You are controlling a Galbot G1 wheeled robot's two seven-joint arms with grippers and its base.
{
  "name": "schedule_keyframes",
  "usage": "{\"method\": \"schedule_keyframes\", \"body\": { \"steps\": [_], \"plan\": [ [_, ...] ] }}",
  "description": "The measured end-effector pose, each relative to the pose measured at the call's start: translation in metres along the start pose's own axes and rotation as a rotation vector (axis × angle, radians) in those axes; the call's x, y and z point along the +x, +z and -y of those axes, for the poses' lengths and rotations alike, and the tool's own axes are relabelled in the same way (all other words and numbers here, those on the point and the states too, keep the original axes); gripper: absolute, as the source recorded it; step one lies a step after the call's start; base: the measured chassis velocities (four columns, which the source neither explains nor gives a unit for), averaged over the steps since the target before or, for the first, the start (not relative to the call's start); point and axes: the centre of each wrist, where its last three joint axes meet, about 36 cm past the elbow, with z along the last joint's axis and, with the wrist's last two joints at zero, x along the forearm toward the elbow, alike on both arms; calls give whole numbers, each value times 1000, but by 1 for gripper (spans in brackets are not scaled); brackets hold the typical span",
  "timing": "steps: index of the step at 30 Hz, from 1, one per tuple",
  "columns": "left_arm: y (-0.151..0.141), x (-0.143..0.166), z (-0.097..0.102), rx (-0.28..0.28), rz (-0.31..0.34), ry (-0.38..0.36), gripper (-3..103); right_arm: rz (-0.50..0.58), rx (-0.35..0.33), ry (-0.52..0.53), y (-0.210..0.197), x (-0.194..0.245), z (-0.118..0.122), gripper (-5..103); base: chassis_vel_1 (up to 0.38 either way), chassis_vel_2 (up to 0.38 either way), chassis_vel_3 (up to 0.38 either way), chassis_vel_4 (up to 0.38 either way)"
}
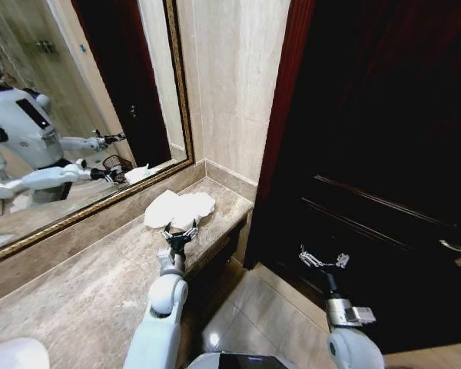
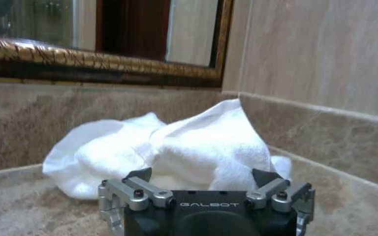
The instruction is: Discard the used towel into the hamper.
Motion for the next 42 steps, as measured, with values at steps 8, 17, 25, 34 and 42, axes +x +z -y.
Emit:
{"method": "schedule_keyframes", "body": {
  "steps": [8, 17, 25, 34, 42],
  "plan": [
    [15, -13, -3, -8, 14, 2, 89, -2, 4, 1, 3, 1, 0, 100, 0, 0, 0, 0],
    [18, -13, -9, -10, 42, 41, 65, 4, 4, 2, 4, 1, -1, 100, 0, 0, 0, 0],
    [18, -9, -9, -9, 55, 39, 41, 8, 4, 4, 5, 1, -2, 100, 0, 0, 0, 0],
    [18, -7, -10, -6, 70, 58, 18, 16, 1, 6, 5, -2, -3, 100, 0, 0, 0, 0],
    [19, -6, -10, -3, 87, 70, 2, 18, 3, 11, 4, -4, -1, 100, 0, 0, 0, 0]
  ]
}}
